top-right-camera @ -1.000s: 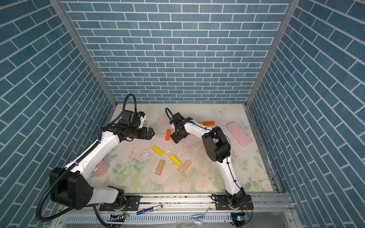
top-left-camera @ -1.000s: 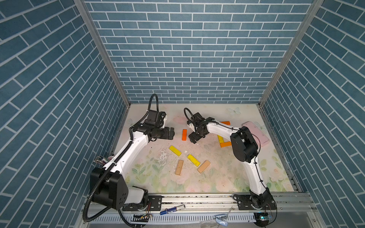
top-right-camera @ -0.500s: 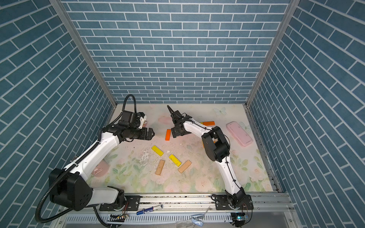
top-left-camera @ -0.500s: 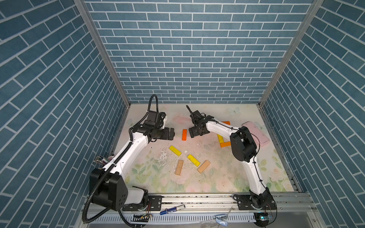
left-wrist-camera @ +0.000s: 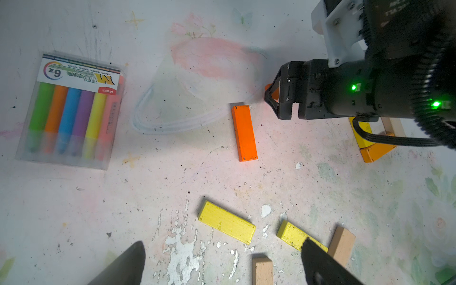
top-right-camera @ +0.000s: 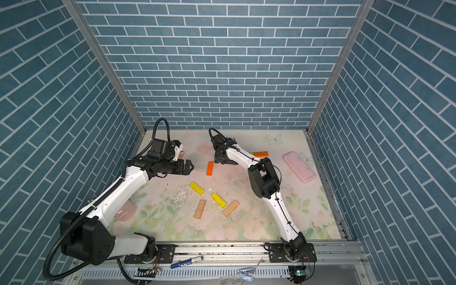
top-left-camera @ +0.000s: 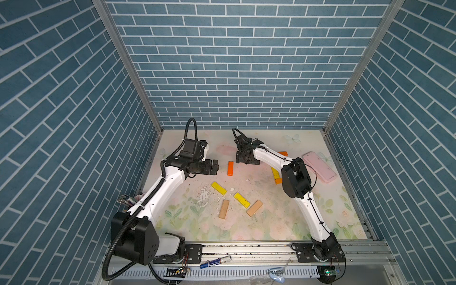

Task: Assemble the number 6 with building blocks
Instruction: Place the building block at the center of the board, then assemble the building block at the center of the board.

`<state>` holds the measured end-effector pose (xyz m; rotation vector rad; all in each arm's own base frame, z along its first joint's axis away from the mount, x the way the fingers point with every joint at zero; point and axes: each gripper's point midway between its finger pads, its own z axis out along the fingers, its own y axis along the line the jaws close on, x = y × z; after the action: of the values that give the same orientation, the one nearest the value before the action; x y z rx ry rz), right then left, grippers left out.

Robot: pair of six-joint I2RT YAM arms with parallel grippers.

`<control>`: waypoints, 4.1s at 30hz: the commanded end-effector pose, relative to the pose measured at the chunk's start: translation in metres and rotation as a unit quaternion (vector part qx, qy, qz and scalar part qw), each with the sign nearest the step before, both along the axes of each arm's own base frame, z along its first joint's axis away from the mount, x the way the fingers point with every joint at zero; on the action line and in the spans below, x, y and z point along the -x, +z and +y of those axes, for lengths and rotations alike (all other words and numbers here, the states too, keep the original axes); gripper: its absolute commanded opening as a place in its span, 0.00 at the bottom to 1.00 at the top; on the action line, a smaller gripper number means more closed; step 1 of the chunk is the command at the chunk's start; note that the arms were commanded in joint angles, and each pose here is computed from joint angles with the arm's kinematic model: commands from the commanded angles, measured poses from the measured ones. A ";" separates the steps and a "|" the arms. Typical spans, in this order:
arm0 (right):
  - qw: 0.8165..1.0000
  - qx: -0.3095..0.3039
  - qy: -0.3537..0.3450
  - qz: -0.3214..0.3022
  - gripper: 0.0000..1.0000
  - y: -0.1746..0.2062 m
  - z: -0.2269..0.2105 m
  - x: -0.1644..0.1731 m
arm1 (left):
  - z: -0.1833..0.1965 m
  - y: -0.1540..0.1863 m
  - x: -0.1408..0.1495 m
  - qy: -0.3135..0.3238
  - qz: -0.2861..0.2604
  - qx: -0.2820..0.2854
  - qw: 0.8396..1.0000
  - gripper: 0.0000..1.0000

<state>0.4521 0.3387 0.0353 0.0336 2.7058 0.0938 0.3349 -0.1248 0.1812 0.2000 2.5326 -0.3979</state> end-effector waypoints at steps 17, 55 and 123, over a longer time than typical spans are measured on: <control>0.997 -0.072 0.007 0.018 0.98 0.043 0.020 0.012 | 0.016 -0.006 0.000 0.034 0.005 -0.026 0.999 0.99; 0.984 -0.130 0.030 -0.117 0.81 0.109 -0.146 0.108 | -0.099 -0.137 -0.066 -0.003 0.125 -0.105 0.987 0.57; 0.987 -0.119 0.046 -0.096 0.79 0.089 -0.146 0.104 | -0.114 -0.168 -0.097 -0.008 0.148 -0.108 0.983 0.28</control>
<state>0.3474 0.1928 0.1268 -0.0111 2.4868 0.4305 0.4343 -0.2384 0.0240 0.2832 2.8307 -0.1707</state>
